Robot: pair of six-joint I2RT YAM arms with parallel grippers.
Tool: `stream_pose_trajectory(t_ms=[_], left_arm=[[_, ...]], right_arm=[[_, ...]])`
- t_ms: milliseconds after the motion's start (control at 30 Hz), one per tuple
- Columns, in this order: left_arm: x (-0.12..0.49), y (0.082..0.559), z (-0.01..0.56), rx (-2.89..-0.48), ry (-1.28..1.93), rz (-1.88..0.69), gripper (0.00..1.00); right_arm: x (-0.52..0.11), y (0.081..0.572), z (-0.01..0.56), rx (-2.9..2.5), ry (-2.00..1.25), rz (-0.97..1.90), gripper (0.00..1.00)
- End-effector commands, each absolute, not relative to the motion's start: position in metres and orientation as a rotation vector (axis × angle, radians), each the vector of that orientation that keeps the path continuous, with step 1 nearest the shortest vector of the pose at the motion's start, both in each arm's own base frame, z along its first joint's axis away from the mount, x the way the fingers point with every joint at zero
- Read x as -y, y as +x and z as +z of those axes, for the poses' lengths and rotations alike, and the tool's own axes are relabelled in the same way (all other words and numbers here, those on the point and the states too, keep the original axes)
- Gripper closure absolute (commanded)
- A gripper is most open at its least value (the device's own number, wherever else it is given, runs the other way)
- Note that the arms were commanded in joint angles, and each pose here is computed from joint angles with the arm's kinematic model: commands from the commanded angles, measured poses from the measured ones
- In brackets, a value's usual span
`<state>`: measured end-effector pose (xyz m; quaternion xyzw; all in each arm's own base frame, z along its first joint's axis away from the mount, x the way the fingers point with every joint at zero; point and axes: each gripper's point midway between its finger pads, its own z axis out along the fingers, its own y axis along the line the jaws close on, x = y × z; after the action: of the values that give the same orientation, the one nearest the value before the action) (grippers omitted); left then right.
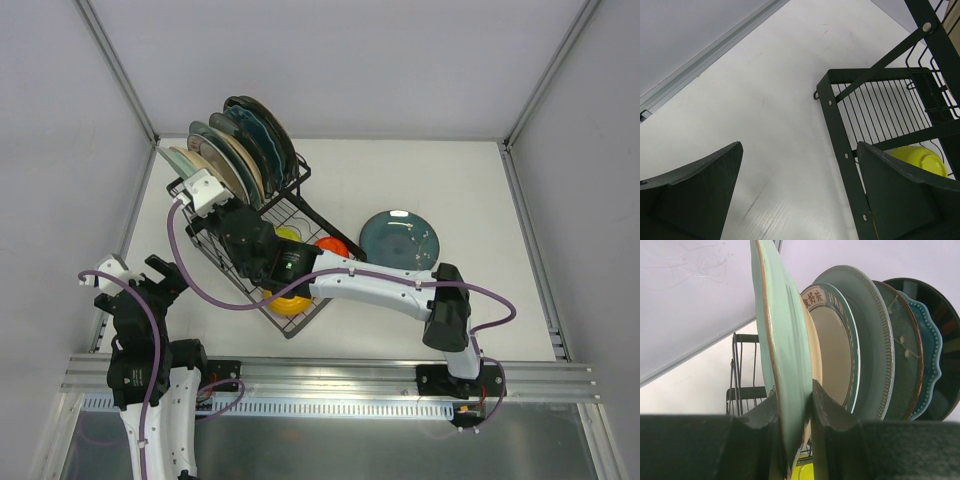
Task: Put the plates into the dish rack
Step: Insert the plate into the dish rack
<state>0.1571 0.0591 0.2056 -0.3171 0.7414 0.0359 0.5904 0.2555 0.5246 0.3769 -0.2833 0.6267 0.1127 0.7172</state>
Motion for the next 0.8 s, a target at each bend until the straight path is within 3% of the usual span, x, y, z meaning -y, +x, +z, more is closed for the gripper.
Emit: stream_pose_trajectory(t_ms=[0, 767], left_arm=[[-0.056, 0.162, 0.214, -1.689, -0.724, 0.051, 0.01], [-0.056, 0.162, 0.213, -1.688, -0.720, 0.054, 0.01]], right_arm=[[-0.499, 0.261, 0.422, -1.341, -0.497, 0.251, 0.99], [-0.460, 0.260, 0.463, -1.312, -0.421, 0.238, 0.99]])
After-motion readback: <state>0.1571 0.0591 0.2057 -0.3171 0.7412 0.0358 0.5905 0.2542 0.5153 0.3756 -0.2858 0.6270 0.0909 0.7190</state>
